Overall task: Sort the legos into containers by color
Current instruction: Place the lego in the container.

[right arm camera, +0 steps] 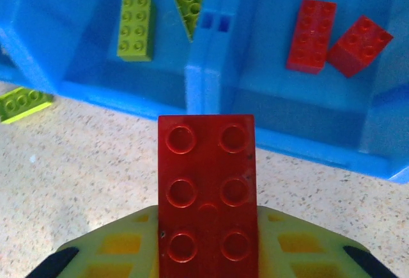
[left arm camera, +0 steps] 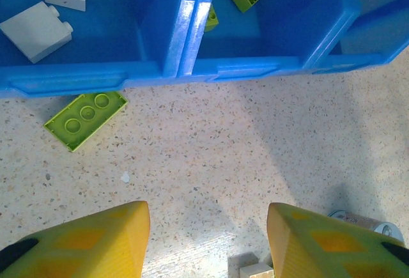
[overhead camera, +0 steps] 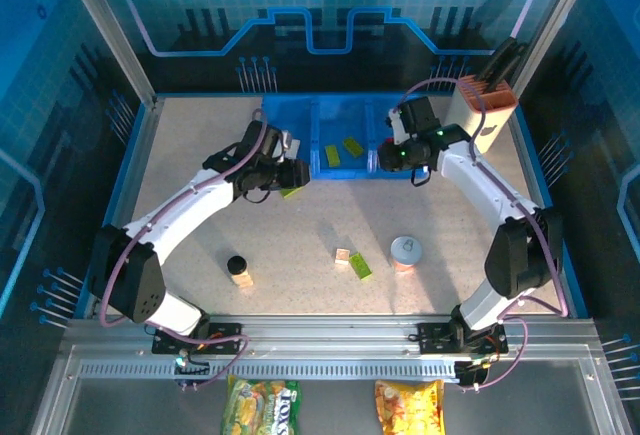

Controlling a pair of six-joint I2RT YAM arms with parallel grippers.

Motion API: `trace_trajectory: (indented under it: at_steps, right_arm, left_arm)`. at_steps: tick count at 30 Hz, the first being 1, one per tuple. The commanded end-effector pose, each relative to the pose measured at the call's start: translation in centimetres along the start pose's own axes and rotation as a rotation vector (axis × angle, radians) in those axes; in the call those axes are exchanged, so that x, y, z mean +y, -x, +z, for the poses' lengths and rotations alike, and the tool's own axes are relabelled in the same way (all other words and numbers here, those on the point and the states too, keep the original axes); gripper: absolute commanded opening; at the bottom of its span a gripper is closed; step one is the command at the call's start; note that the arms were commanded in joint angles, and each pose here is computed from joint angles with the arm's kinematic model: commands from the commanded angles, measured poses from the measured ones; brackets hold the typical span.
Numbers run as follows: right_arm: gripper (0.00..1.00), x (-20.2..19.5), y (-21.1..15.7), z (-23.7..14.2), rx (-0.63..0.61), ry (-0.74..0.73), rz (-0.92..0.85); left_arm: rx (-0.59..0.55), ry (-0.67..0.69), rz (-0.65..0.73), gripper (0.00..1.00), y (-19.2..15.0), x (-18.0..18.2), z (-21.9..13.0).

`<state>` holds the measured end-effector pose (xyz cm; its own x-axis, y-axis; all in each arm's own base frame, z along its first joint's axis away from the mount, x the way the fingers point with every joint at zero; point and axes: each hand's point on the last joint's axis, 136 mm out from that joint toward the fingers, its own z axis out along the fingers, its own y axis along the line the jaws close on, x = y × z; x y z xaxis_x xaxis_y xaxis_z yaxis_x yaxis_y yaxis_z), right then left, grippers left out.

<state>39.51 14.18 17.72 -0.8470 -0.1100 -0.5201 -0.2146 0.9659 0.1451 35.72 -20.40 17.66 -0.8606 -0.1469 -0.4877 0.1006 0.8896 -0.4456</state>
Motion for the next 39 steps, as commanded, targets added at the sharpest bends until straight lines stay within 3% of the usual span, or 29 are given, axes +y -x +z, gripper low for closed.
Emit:
trace_trajectory:
  at_steps: [1,25,33,39]
  right_arm:
    - [0.16,-0.7,0.9,0.7,0.020,0.016,0.057]
    - [0.14,-4.7,4.1,12.3,0.115,0.026,0.138]
    - [0.22,-5.3,3.7,14.2,0.132,0.058,0.151]
    - [0.37,-5.6,4.0,13.8,0.118,0.061,0.153]
  left_arm:
    - [-0.017,0.008,-0.001,0.52,0.0,-0.3,0.0]
    - [0.033,0.044,0.014,0.52,-3.8,-1.4,-0.4]
    - [0.047,0.060,0.023,0.52,-4.8,-1.7,-0.6]
    - [0.053,0.072,0.032,0.52,-5.2,-2.0,-0.6]
